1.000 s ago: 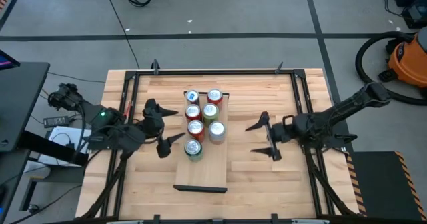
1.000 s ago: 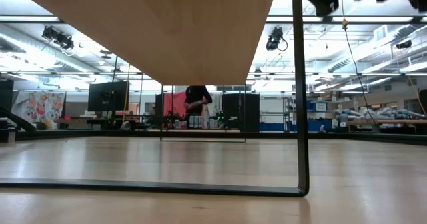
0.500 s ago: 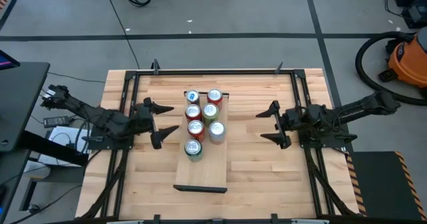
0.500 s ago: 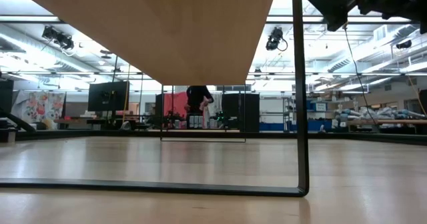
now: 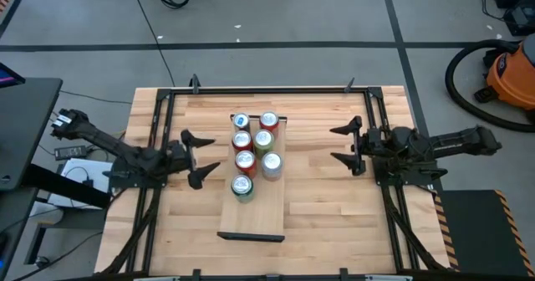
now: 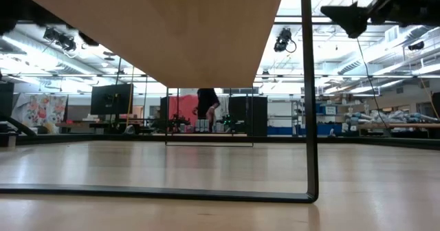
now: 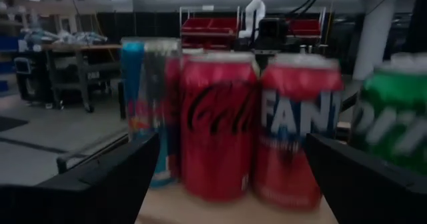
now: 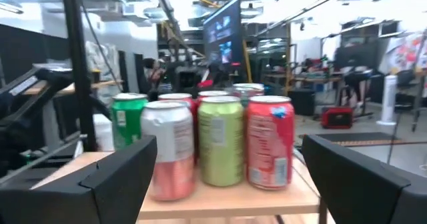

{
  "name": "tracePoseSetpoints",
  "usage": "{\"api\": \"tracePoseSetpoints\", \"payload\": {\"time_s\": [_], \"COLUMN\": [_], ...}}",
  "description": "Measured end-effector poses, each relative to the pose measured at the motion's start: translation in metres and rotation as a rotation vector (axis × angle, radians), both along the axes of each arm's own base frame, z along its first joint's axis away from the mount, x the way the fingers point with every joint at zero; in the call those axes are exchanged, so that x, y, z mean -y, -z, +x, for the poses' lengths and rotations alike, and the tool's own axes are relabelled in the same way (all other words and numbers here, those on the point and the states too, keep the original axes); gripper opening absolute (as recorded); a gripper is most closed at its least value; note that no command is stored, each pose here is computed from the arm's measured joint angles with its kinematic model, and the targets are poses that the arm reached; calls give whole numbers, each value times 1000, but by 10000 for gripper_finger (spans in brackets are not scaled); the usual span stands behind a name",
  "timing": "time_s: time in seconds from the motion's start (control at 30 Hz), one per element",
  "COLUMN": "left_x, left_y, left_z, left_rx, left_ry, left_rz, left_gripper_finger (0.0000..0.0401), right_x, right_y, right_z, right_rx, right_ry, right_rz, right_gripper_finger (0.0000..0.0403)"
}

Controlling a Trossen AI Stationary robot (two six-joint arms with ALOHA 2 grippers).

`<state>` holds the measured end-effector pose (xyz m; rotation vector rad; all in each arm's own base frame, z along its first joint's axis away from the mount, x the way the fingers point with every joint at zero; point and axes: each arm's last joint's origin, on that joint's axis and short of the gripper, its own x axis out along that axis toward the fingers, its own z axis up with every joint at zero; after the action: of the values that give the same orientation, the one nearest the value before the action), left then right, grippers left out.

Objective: Place canned beverage on shelf
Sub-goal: Return to Home Position

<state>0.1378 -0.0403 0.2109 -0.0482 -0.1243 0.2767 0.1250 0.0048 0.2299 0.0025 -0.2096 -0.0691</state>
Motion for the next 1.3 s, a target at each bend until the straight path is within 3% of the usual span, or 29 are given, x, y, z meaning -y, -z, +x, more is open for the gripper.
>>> {"api": "tracePoseSetpoints", "payload": {"time_s": [0.23, 0.37, 0.5, 0.63, 0.87, 1.0, 1.3], "left_x": [-4, 0, 3, 3, 2, 2, 2], "left_y": [34, 33, 25, 16, 7, 8, 8], "left_z": [-11, -13, -21, -29, -34, -34, -34], "left_rx": [-26, -34, 19, 83, 192, 199, 198], "left_ry": [0, 28, 46, 70, 125, 135, 134], "left_rz": [53, 99, 133, 148, 73, 22, 26], "left_gripper_finger": [387, 386, 386, 386, 386, 386, 386], "right_x": [11, 15, 12, 13, 15, 16, 16], "right_y": [23, 26, 20, 29, 30, 30, 30], "right_z": [-10, -18, -27, -31, -34, -35, -35], "right_rx": [102, 157, 225, 152, 173, 178, 177], "right_ry": [129, 160, 42, 74, 115, 138, 140], "right_rz": [61, 90, 93, 149, 270, 267, 264], "right_gripper_finger": [374, 368, 364, 359, 352, 353, 354]}}
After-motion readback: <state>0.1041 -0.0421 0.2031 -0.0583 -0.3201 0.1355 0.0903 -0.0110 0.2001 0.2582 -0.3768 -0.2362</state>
